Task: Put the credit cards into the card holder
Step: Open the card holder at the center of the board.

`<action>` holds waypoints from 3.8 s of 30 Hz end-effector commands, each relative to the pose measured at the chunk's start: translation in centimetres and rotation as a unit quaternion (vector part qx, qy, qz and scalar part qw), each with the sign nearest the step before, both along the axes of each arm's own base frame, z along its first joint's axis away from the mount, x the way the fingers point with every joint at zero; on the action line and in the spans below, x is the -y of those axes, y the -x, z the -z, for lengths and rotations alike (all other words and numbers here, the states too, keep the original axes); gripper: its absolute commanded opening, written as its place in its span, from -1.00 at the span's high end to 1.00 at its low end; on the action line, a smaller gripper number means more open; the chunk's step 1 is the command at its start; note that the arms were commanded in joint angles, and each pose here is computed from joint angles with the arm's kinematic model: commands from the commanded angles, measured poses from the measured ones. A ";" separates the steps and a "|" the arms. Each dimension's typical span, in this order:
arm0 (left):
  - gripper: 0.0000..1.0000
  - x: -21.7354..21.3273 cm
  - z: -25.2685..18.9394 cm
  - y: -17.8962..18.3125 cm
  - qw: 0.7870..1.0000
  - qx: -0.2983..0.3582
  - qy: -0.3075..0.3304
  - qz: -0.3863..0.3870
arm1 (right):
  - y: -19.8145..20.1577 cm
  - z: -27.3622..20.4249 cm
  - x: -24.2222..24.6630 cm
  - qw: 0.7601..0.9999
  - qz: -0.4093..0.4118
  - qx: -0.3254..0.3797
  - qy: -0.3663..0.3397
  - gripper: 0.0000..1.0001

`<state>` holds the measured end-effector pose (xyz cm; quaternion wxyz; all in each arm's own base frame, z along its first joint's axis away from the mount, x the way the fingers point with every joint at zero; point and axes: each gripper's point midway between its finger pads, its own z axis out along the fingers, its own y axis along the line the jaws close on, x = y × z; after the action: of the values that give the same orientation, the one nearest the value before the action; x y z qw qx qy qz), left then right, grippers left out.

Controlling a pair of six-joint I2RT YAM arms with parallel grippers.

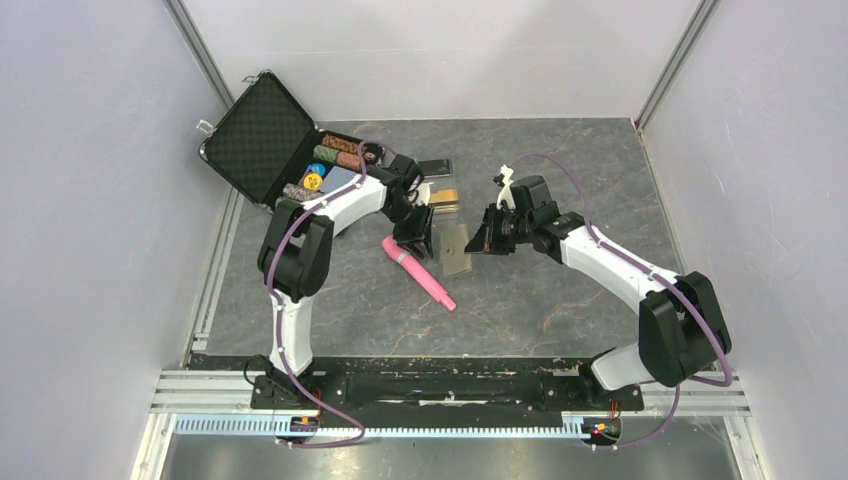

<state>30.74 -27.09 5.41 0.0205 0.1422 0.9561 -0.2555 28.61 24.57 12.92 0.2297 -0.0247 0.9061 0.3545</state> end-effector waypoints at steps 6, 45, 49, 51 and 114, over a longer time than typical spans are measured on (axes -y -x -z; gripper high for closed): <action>-0.43 1.3 -5.9 -1.1 0.992 0.078 0.102 -0.004 | -0.3 -0.1 0.3 1.000 0.015 0.010 0.001 1.00; 0.56 1.2 -0.2 0.4 0.993 0.064 -0.066 0.081 | -0.9 -1.5 -1.3 0.998 0.020 0.008 -0.056 1.00; 0.74 0.9 -0.3 0.1 0.996 0.055 -0.042 0.060 | -0.8 -1.5 -1.3 0.998 0.020 0.010 -0.056 1.00; 0.75 0.7 -0.8 -0.2 0.998 0.051 -0.019 0.045 | -0.7 -1.5 -1.1 0.998 0.019 0.011 -0.056 1.00; 0.95 3.6 -27.3 7.6 0.865 0.198 0.366 0.283 | 2.9 -18.8 -3.6 0.872 -0.290 0.259 -0.298 -0.62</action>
<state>23.06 -30.95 31.17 0.1515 0.4114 0.7069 -0.5551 26.26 28.57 32.25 0.3389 -0.2796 0.6032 0.6657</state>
